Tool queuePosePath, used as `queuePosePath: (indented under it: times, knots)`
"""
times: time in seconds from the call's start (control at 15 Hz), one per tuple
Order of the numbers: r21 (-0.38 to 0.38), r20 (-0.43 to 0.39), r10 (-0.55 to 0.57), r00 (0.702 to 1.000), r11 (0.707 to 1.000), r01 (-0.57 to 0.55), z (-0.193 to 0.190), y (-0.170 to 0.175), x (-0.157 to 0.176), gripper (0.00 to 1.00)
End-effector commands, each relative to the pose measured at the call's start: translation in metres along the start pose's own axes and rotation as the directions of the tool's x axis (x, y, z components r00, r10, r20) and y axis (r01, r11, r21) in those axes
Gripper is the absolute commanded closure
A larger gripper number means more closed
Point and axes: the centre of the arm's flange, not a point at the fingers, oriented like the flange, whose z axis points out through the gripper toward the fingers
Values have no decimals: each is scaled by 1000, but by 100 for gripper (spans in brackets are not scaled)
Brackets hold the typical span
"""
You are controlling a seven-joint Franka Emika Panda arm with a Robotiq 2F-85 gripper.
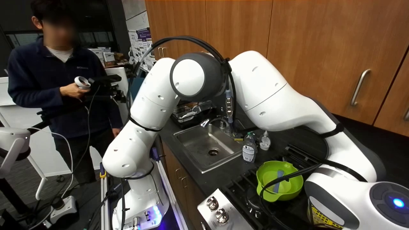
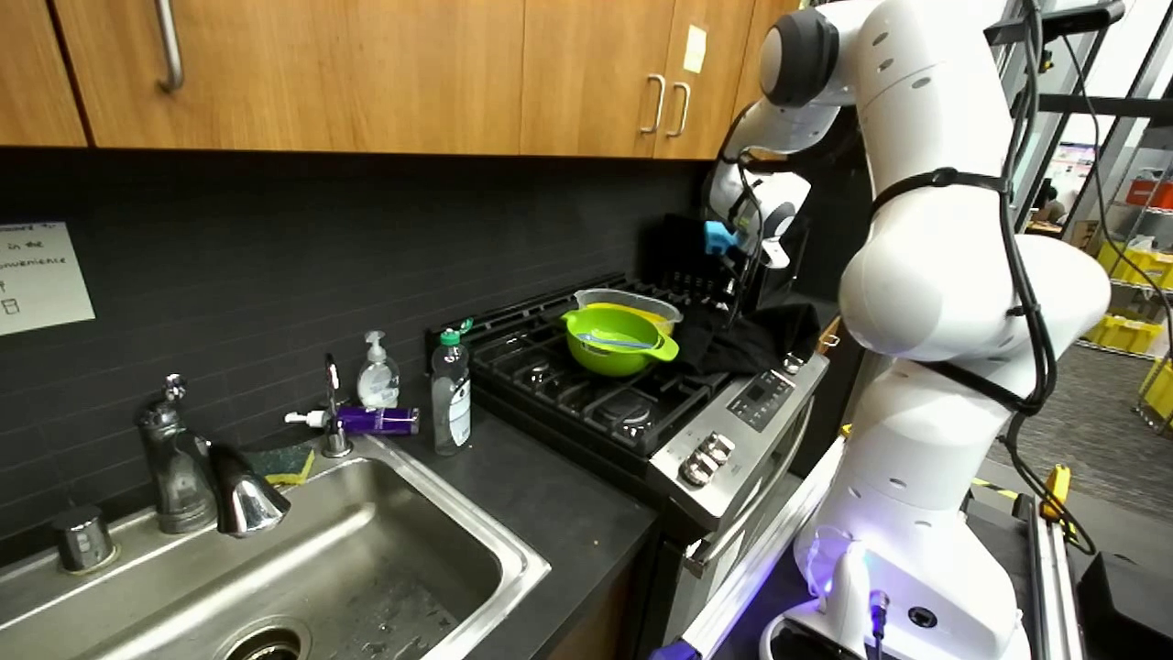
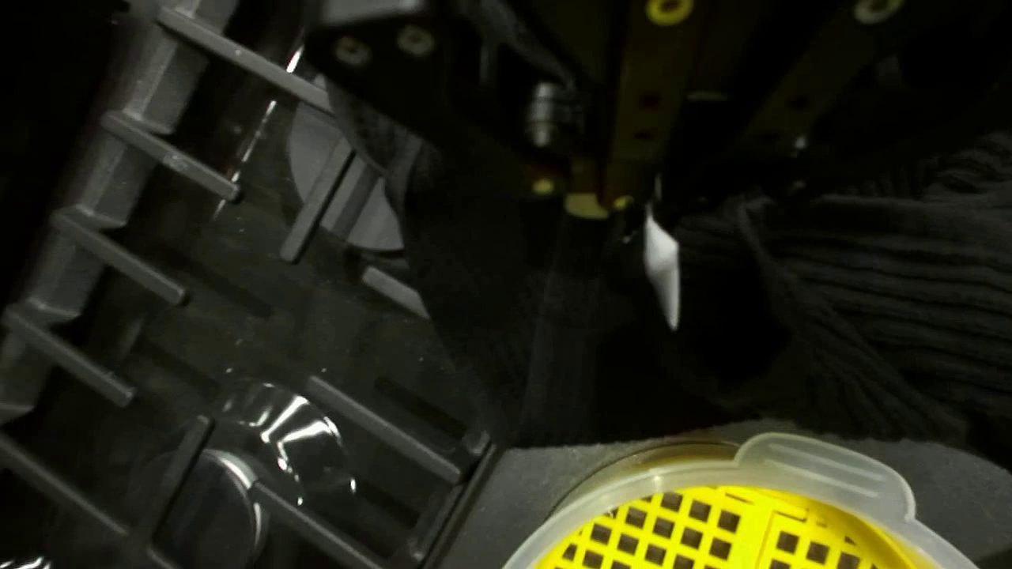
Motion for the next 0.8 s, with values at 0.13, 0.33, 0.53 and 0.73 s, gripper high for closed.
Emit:
queuePosePath:
  times: [0.13,0.33,0.53,0.73]
  knots:
    - [140,-8,-150,989,979,150,-49,35,-28,99]
    - [198,-25,-210,977,957,211,-67,46,-41,99]
    - [235,-38,-260,965,936,261,-81,58,-51,99]
    - [243,-60,-329,943,911,333,-89,69,-61,99]
